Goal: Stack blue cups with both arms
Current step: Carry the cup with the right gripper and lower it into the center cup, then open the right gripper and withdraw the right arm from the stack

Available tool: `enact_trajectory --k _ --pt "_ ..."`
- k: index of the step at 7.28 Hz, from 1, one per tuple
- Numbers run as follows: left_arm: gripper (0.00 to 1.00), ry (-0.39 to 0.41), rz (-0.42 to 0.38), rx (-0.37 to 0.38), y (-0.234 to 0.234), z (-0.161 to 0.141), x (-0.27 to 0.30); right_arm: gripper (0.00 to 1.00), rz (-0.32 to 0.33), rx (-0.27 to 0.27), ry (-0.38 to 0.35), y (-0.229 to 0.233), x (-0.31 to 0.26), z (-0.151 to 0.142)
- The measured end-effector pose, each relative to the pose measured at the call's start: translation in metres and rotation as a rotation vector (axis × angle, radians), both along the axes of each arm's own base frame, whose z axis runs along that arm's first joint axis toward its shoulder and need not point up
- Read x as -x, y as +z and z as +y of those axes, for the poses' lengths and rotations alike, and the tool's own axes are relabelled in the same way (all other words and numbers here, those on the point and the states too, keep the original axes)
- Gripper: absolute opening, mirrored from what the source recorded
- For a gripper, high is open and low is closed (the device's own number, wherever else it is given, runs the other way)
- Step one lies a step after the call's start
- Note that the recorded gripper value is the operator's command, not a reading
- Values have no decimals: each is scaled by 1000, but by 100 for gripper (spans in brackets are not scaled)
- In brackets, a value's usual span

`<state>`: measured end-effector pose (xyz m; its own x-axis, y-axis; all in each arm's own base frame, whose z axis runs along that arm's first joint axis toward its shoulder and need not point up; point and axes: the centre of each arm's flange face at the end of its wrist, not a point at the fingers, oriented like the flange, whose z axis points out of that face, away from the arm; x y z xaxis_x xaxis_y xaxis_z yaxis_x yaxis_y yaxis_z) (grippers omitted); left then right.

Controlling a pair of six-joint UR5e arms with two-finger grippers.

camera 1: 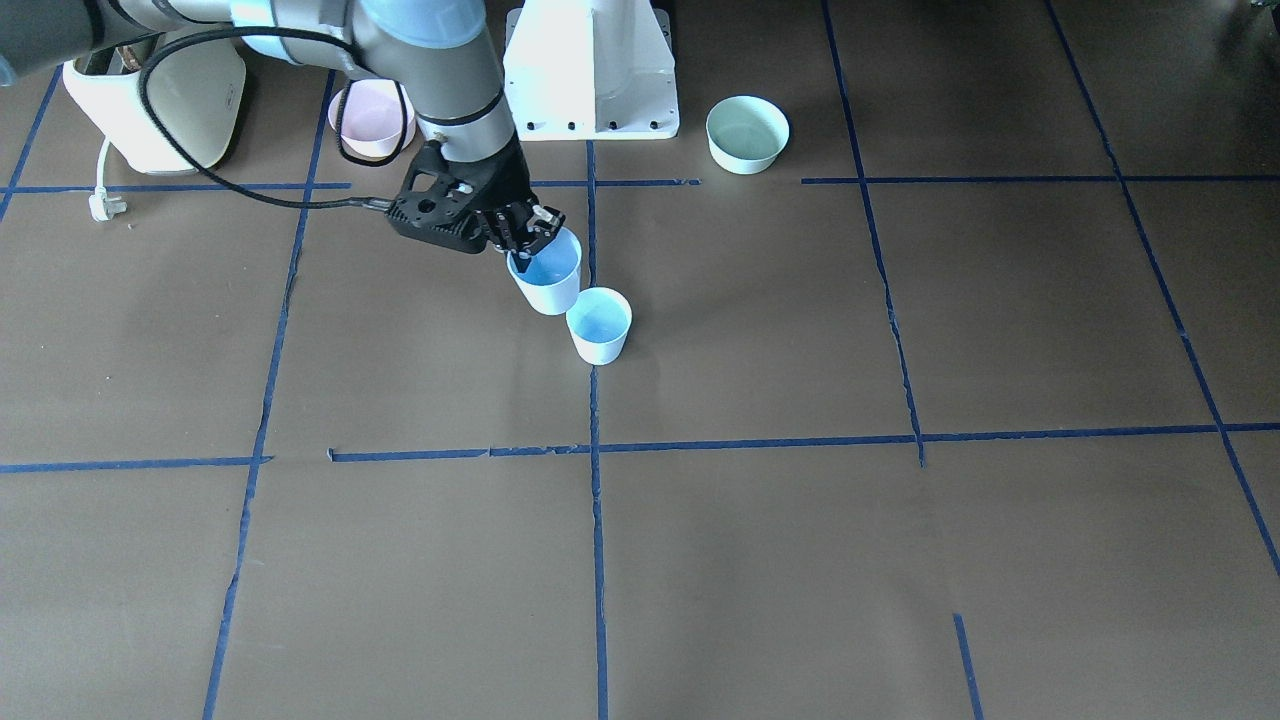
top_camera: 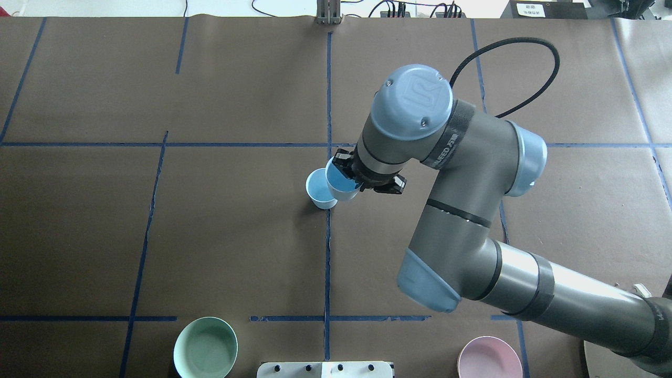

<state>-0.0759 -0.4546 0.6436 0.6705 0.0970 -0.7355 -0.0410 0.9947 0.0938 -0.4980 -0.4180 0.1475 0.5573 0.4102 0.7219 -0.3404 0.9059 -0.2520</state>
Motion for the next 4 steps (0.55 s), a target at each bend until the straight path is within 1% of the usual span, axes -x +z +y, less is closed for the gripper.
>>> enact_trajectory --k 2,4 --pt "100 -4 2 6 0 0 0 0 14 4 11 -9 27 15" --pt "100 -4 4 8 1 1 0 0 43 -16 39 -8 39 8"
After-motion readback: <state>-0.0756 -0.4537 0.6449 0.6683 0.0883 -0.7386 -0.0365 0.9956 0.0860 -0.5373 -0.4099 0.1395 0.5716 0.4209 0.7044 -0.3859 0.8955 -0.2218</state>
